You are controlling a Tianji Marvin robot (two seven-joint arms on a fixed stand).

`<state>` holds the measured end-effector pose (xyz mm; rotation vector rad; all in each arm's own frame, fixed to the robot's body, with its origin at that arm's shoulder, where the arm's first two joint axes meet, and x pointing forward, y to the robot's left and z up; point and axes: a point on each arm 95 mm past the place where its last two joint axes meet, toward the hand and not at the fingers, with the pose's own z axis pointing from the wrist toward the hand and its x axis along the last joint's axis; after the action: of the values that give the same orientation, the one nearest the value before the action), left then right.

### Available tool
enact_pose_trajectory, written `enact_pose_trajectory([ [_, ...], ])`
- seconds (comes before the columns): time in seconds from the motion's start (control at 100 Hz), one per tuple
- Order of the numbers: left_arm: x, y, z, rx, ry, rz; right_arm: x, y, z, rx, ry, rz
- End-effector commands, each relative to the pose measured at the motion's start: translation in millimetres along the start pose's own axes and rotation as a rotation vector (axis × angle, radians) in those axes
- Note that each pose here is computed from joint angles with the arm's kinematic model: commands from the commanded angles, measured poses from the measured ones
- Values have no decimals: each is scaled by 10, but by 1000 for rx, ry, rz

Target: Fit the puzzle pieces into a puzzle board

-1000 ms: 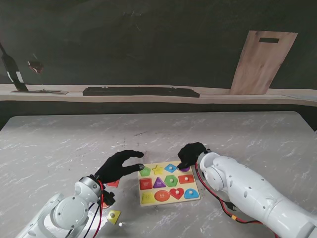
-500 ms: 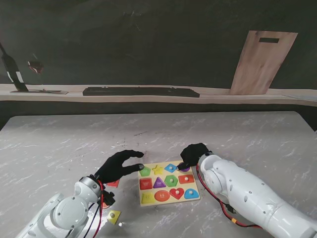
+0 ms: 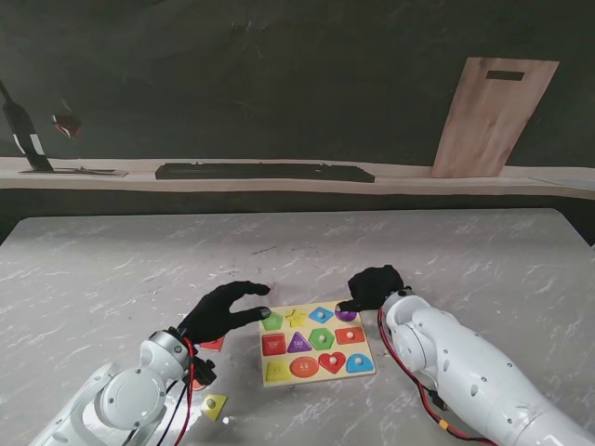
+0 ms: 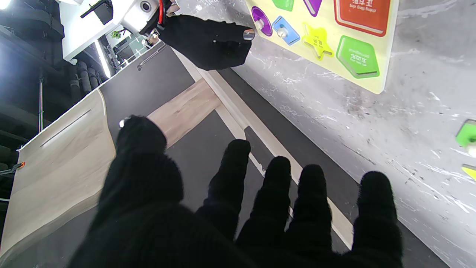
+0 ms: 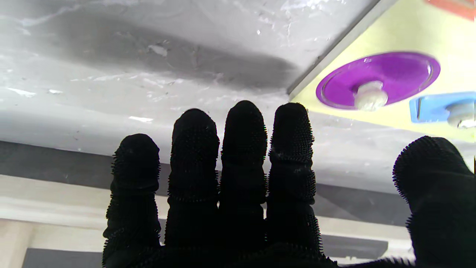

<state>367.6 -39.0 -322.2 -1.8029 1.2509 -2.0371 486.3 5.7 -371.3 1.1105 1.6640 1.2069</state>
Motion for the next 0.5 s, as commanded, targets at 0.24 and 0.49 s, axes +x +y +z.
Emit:
enact_pose_trajectory([
  [0.24,1,10,3,-1,-4,-4,17,139,-253,-45,71,184],
  [0.49,-1,3,-10,6,-3,1,138,163,-473,-31,197,557],
])
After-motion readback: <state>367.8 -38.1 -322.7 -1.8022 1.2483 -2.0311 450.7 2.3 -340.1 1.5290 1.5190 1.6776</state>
